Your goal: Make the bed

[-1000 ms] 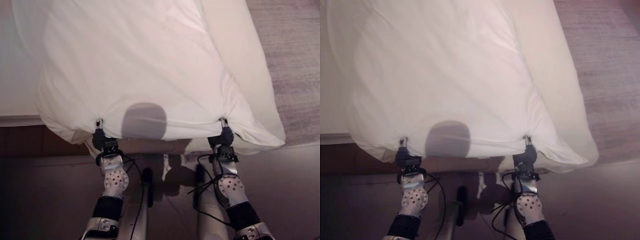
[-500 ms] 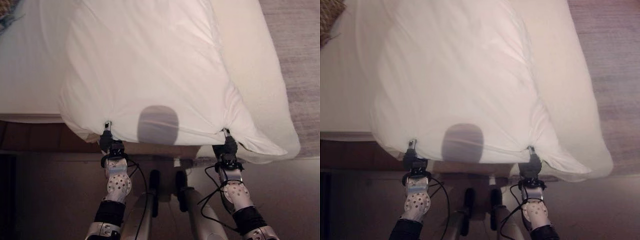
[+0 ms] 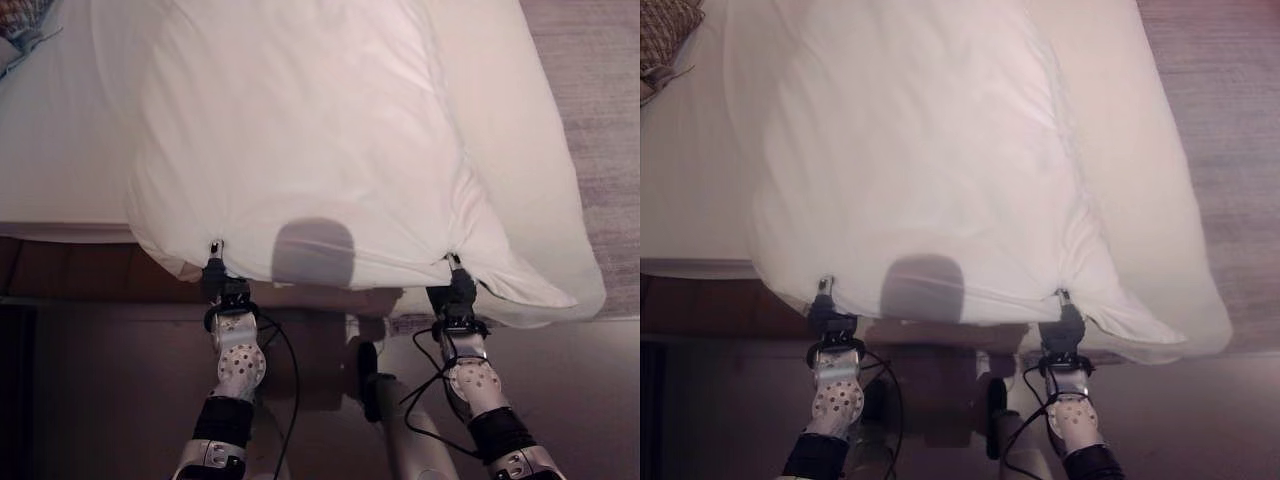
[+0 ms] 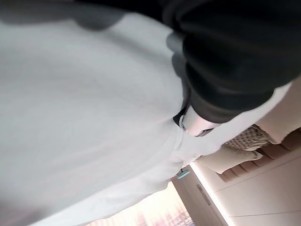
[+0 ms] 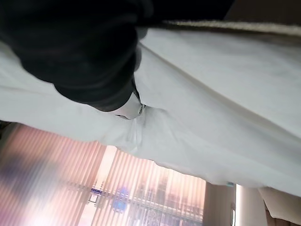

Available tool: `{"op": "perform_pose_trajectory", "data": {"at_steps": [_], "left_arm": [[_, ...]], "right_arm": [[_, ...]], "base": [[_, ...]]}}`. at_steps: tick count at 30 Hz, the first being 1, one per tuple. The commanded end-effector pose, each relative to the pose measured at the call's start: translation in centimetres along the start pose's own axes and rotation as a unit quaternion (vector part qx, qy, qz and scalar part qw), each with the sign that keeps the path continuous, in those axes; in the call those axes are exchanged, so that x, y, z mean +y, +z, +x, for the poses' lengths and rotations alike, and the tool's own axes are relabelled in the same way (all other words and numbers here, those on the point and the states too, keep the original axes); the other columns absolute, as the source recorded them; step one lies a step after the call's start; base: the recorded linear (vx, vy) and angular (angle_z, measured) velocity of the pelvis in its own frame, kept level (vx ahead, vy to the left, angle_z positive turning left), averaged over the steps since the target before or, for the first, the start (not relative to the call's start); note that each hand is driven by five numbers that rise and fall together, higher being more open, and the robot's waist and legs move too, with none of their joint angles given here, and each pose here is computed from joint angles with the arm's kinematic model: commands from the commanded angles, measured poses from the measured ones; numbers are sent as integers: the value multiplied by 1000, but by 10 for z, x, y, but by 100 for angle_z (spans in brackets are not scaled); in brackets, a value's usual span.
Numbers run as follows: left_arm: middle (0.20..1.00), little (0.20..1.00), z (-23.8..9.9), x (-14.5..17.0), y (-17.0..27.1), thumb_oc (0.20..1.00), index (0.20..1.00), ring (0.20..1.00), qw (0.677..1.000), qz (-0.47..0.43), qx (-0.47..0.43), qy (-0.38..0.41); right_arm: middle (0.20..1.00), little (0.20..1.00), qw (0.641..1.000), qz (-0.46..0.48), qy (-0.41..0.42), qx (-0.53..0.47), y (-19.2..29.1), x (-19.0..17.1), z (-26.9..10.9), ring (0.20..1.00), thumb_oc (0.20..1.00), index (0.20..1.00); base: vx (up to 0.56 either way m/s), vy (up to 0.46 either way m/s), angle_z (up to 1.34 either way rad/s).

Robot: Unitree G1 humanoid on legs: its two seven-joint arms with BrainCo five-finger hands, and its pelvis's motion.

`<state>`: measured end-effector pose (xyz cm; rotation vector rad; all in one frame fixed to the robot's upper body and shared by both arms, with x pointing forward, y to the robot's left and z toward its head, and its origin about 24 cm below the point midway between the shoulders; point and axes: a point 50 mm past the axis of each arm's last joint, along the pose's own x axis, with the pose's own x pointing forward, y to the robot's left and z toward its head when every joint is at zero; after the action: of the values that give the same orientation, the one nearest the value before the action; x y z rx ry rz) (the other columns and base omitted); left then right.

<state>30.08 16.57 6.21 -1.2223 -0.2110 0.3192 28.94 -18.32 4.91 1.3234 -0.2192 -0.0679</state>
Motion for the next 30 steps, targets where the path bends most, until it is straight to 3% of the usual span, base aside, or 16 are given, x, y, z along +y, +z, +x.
{"op": "perform_pose_trajectory", "data": {"at_steps": [1,11,22,30], "left_arm": [[200,200,0,7,61,200,200,200,993,48,-104,-36],[200,200,-6,14,46,200,200,200,995,73,-74,-8],[200,200,-11,24,23,200,200,200,997,52,-51,39],[200,200,-9,33,38,200,200,200,988,75,-93,95]], "right_arm": [[200,200,998,-12,43,-44,16,13,-1,200,200,200],[200,200,999,-32,11,-16,3,-4,-10,200,200,200],[200,200,995,-87,-45,-26,30,-31,-16,200,200,200],[200,200,989,-101,-97,-42,35,-46,-16,200,200,200]], "base": [[92,668,17],[43,384,-16],[-19,-70,16],[-7,33,15]]}}
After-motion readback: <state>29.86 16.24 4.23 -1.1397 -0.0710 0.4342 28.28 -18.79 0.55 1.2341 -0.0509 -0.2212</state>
